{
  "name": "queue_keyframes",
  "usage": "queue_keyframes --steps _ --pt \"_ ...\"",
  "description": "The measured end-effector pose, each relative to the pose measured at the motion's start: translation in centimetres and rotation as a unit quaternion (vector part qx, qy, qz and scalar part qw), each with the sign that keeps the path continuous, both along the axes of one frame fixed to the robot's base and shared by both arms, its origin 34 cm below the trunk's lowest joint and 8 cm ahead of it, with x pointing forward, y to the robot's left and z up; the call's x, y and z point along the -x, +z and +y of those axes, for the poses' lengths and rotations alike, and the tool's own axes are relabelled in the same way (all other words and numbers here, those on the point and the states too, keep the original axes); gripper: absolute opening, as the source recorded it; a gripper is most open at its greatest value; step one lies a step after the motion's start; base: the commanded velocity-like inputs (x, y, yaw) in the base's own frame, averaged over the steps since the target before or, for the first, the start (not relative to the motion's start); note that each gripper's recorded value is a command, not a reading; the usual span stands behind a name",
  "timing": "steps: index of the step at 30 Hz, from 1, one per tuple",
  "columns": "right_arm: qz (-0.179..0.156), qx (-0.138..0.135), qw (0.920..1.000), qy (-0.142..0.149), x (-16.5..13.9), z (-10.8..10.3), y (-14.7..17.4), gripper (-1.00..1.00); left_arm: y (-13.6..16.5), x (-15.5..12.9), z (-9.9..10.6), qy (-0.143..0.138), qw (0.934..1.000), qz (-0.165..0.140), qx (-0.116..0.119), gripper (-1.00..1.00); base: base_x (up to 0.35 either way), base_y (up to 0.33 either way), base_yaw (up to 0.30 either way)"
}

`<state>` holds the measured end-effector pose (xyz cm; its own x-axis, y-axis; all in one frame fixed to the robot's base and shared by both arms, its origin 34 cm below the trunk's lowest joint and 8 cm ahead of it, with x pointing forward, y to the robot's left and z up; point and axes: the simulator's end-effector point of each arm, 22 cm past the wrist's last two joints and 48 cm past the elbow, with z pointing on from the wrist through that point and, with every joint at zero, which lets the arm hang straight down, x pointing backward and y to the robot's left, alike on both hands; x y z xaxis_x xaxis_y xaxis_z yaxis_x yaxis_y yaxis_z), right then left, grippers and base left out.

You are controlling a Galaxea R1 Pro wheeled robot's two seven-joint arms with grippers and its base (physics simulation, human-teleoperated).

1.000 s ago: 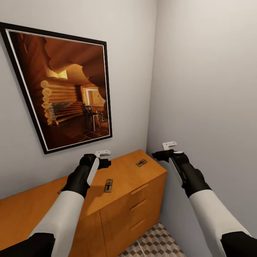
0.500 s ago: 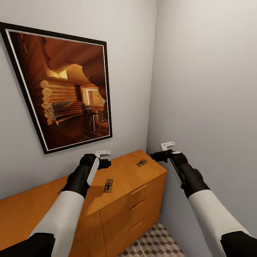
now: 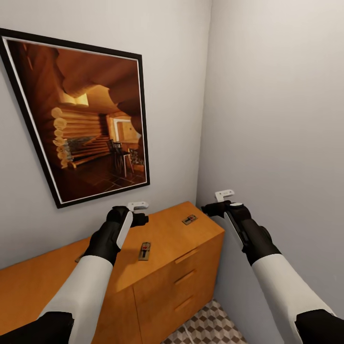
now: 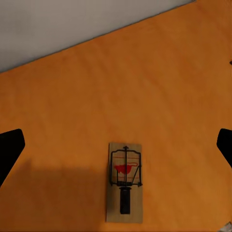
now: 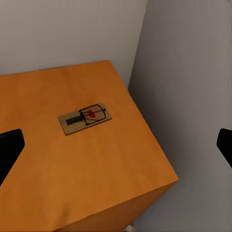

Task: Take the four mousetraps from the cabinet in the bathroom and place them on the bathroom floor. Make sure all four end up on the same floor surface, and ensure that at least two of them are either under or directly next to the same bathroom sink.

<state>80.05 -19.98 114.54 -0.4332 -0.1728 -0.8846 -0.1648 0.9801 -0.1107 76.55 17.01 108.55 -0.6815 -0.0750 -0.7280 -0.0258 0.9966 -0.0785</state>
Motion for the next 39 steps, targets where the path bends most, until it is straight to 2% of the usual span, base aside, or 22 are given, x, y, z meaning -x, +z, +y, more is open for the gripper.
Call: queue_keyframes --steps 15,39 --pt "0.016 0.001 0.9999 -0.002 0.1 -0.2 -1.5 1.0 -1.0 0.5 0.0 -0.001 1.0 0.008 0.0 1.0 0.007 0.0 0.0" --pt "0.018 0.001 0.9998 -0.002 0.1 -0.2 -1.7 1.0 -1.2 0.6 -0.1 -0.001 1.0 0.009 0.001 1.0 0.0 0.0 0.0"
